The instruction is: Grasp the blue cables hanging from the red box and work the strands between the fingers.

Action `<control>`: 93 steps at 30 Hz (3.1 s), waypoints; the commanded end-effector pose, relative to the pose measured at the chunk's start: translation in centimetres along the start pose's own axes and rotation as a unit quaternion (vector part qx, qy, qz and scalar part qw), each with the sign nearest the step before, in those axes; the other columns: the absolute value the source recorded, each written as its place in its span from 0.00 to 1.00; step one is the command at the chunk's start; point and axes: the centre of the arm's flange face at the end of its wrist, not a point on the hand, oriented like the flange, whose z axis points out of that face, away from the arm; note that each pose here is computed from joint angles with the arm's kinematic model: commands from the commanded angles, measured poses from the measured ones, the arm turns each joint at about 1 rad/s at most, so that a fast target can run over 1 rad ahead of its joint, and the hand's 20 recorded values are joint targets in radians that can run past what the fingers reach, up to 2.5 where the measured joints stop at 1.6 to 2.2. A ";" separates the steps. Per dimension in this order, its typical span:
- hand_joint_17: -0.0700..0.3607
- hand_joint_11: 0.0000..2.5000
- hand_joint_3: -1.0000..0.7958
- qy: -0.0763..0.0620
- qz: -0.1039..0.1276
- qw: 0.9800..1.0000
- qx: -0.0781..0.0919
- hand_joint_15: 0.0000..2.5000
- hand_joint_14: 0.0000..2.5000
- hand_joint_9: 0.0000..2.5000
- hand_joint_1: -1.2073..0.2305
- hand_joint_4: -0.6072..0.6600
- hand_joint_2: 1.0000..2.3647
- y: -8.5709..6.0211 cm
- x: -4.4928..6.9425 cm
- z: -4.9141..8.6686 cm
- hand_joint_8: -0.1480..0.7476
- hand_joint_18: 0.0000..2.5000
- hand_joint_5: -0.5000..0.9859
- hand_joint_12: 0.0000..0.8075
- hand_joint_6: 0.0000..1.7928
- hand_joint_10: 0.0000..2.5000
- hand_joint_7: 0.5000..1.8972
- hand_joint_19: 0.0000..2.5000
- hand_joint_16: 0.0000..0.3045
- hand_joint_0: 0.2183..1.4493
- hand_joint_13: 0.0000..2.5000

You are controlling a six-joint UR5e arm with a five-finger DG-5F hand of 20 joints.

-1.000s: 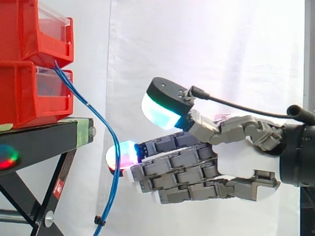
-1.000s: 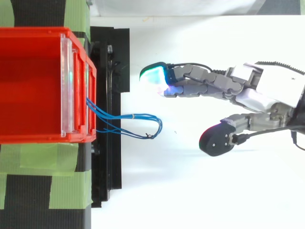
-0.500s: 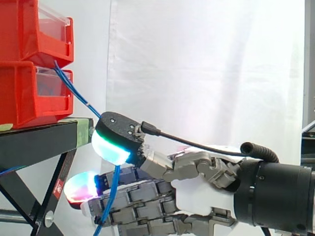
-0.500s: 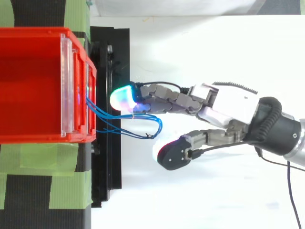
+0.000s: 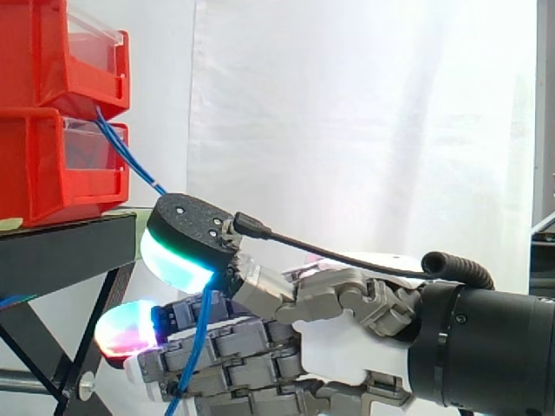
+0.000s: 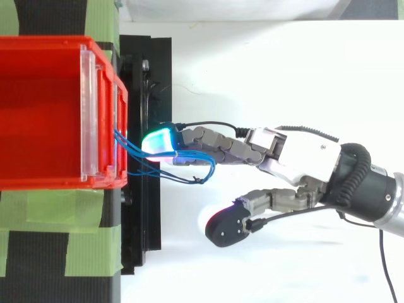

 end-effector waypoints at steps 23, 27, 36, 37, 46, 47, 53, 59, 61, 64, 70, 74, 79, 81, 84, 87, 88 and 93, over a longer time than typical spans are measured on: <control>0.50 0.05 0.00 -0.010 -0.004 1.000 -0.005 0.08 0.00 0.19 0.41 0.73 0.00 0.5 2.1 -0.8 0.55 0.05 0.23 0.50 0.00 0.00 0.12 0.08 0.21 0.44 0.13; 0.50 0.05 0.00 -0.014 0.000 1.000 -0.006 0.08 0.00 0.19 0.41 0.73 0.00 0.7 2.2 -0.7 0.55 0.06 0.23 0.50 0.00 0.00 0.11 0.07 0.21 0.44 0.13; 0.50 0.06 0.00 -0.017 0.019 1.000 -0.014 0.09 0.00 0.21 0.41 0.74 0.00 1.0 2.5 -0.5 0.56 0.07 0.24 0.50 0.00 0.00 0.11 0.07 0.21 0.44 0.15; 0.50 0.06 0.00 -0.018 0.020 1.000 -0.014 0.09 0.00 0.21 0.41 0.74 0.00 1.0 2.5 -0.5 0.55 0.08 0.24 0.50 0.00 0.00 0.11 0.07 0.21 0.44 0.16; 0.50 0.09 0.00 -0.015 0.028 0.999 -0.014 0.13 0.00 0.24 0.42 0.74 0.00 1.0 2.8 -0.6 0.57 0.11 0.25 0.52 0.00 0.00 0.12 0.07 0.21 0.45 0.21; 0.50 0.09 0.00 -0.014 0.028 0.999 -0.014 0.13 0.00 0.24 0.42 0.75 0.00 1.0 2.9 -0.6 0.57 0.12 0.25 0.52 0.00 0.00 0.12 0.07 0.21 0.45 0.21; 0.50 0.10 0.00 -0.012 0.026 1.000 -0.013 0.15 0.00 0.25 0.42 0.75 0.00 1.0 3.0 -0.8 0.58 0.14 0.26 0.54 0.00 0.00 0.12 0.08 0.21 0.45 0.24; 0.50 0.11 0.00 -0.011 0.026 1.000 -0.013 0.18 0.00 0.26 0.42 0.75 0.00 1.0 3.1 -0.8 0.59 0.17 0.26 0.56 0.00 0.00 0.12 0.09 0.21 0.45 0.27; 0.50 0.16 0.00 -0.011 0.026 1.000 -0.013 0.19 0.01 0.28 0.42 0.75 0.00 1.0 3.2 -0.8 0.60 0.18 0.26 0.56 0.00 0.00 0.12 0.10 0.21 0.45 0.29; 0.49 0.26 0.00 -0.010 0.026 1.000 -0.013 0.23 0.01 0.34 0.42 0.75 0.00 1.0 3.3 -0.9 0.61 0.19 0.27 0.57 0.00 0.01 0.13 0.10 0.21 0.46 0.32; 0.49 0.30 0.00 -0.009 0.026 1.000 -0.012 0.29 0.01 0.36 0.42 0.75 0.00 1.0 3.4 -1.0 0.61 0.22 0.27 0.59 0.00 0.01 0.13 0.12 0.21 0.46 0.35; 0.49 0.32 0.00 -0.009 0.026 1.000 -0.012 0.31 0.01 0.36 0.42 0.75 0.00 1.0 3.4 -1.0 0.61 0.23 0.27 0.59 0.00 0.01 0.13 0.13 0.21 0.46 0.36; 0.49 0.35 0.00 -0.009 0.026 1.000 -0.012 0.36 0.01 0.38 0.42 0.75 0.00 1.0 3.4 -1.0 0.62 0.25 0.27 0.61 0.00 0.01 0.13 0.15 0.21 0.46 0.38; 0.49 0.36 0.00 -0.009 0.026 1.000 -0.012 0.38 0.01 0.38 0.42 0.76 0.00 1.0 3.4 -1.0 0.61 0.27 0.28 0.61 0.00 0.01 0.13 0.16 0.20 0.46 0.39; 0.48 0.39 0.00 -0.009 0.025 1.000 -0.011 0.41 0.01 0.38 0.42 0.76 0.00 1.0 3.4 -1.0 0.61 0.29 0.28 0.61 0.00 0.01 0.14 0.19 0.20 0.46 0.41; 0.49 0.47 0.00 -0.009 0.026 1.000 -0.012 0.49 0.01 0.41 0.42 0.75 0.00 1.0 3.4 -1.0 0.60 0.36 0.28 0.60 0.00 0.00 0.14 0.26 0.21 0.46 0.46; 0.49 0.48 0.00 -0.009 0.025 1.000 -0.011 0.49 0.01 0.41 0.42 0.76 0.00 1.0 3.4 -1.0 0.60 0.36 0.28 0.60 0.00 0.00 0.14 0.27 0.21 0.46 0.46; 0.51 0.54 0.00 -0.009 0.025 1.000 -0.011 0.60 0.00 0.44 0.42 0.76 0.00 1.0 3.4 -1.0 0.58 0.42 0.29 0.56 0.00 0.00 0.14 0.36 0.22 0.47 0.50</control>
